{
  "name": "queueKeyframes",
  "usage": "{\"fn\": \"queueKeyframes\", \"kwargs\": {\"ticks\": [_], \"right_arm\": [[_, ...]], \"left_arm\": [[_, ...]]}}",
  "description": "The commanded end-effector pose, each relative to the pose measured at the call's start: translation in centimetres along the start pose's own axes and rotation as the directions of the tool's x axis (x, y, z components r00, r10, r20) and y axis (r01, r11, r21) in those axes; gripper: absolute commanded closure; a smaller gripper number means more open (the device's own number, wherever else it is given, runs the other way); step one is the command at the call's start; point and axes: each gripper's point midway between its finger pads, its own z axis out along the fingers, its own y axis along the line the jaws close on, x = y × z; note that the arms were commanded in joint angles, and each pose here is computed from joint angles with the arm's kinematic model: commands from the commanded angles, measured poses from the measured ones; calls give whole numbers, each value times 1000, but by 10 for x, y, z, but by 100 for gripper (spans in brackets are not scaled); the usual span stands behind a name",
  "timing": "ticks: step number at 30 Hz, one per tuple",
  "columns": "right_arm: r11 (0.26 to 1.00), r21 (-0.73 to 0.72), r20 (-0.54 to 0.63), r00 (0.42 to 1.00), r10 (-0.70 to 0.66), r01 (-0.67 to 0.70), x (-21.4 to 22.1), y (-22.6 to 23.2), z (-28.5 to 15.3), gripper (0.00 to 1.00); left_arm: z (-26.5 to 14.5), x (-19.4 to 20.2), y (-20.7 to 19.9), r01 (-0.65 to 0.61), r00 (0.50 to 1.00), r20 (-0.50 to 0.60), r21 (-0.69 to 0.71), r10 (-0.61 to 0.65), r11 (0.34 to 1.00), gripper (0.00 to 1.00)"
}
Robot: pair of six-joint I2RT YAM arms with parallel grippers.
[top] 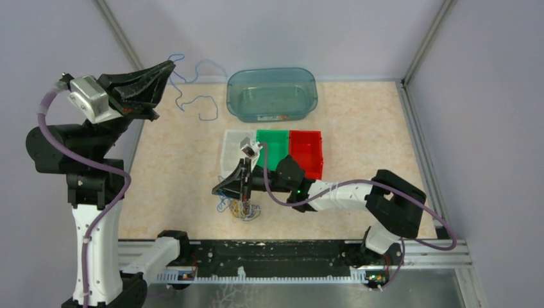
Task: Untangle the cables
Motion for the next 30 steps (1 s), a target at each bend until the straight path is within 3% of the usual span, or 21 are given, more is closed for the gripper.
{"fn": "queueKeyframes", "kwargs": {"ticks": [1, 5, 8, 13, 16, 23, 30], "right_arm": [[997, 38, 14, 998, -63, 63, -4, -3, -2, 95], [984, 131, 23, 992, -122, 118, -25, -14, -13, 95], [943, 284, 25, 981, -191, 176, -48, -38, -36, 95], [745, 594, -105, 947, -302, 303, -64, -100, -87, 91], [617, 719, -167, 941, -295, 321, -72, -138, -114, 91], [449, 830, -253, 940, -228, 332, -67, -208, -149, 90], [366, 867, -293, 940, -176, 339, -59, -255, -155, 74]], "left_arm": [[4, -19, 5, -65, 997, 43, -11, 66, 998, 100], [4, 2, -4, -30, 999, -22, 50, 32, 998, 100], [-2, 23, -7, 1, 998, -66, 58, 3, 998, 100], [-12, 36, -13, -8, 996, -85, 56, 13, 998, 100], [-16, 37, -17, -13, 996, -86, 62, 18, 998, 100], [-22, 31, -23, -26, 996, -82, 69, 31, 997, 100], [-26, 26, -32, -8, 997, -82, 97, 16, 995, 100]]}}
